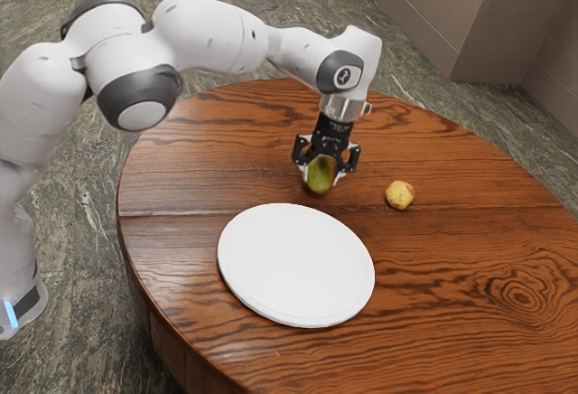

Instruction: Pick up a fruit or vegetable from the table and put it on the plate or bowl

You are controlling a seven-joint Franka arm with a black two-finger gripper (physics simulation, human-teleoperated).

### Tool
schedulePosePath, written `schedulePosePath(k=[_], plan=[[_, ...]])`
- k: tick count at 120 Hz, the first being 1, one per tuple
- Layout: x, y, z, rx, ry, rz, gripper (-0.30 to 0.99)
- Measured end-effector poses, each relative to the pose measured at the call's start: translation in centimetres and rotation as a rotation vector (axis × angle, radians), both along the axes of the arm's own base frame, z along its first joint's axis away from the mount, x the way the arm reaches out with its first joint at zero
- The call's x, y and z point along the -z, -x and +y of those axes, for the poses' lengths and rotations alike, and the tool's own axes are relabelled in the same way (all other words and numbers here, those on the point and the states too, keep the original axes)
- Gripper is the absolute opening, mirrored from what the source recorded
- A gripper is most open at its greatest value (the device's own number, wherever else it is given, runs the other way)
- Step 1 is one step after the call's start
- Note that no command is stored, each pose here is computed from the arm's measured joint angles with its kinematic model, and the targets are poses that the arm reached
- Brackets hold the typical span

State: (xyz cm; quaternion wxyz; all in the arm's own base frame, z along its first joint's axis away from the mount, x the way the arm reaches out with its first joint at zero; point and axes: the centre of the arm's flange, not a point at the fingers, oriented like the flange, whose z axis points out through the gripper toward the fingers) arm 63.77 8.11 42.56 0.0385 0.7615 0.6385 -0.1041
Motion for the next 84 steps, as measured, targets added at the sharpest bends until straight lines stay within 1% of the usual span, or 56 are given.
schedulePosePath(k=[8, 14, 23, 30, 41, 50, 65, 75, 84], plan=[[-1.6, 0.2, 0.2, 0.006, 0.006, -0.026, 0.31], [-3.8, 0.6, -0.3, 0.028, 0.014, -0.058, 0.35], [-8.0, 1.6, -3.0, 0.104, 0.036, -0.111, 0.36], [-10.4, 2.8, -5.5, 0.174, 0.059, -0.126, 0.38], [-12.3, 5.2, -8.6, 0.277, 0.089, -0.115, 0.40], [-12.9, 6.6, -12.1, 0.373, 0.092, -0.100, 0.37], [-11.7, 8.1, -17.6, 0.497, 0.084, -0.051, 0.37], [-10.3, 9.4, -19.9, 0.553, 0.095, -0.015, 0.37], [-9.9, 10.7, -21.8, 0.609, 0.104, 0.001, 0.37]])
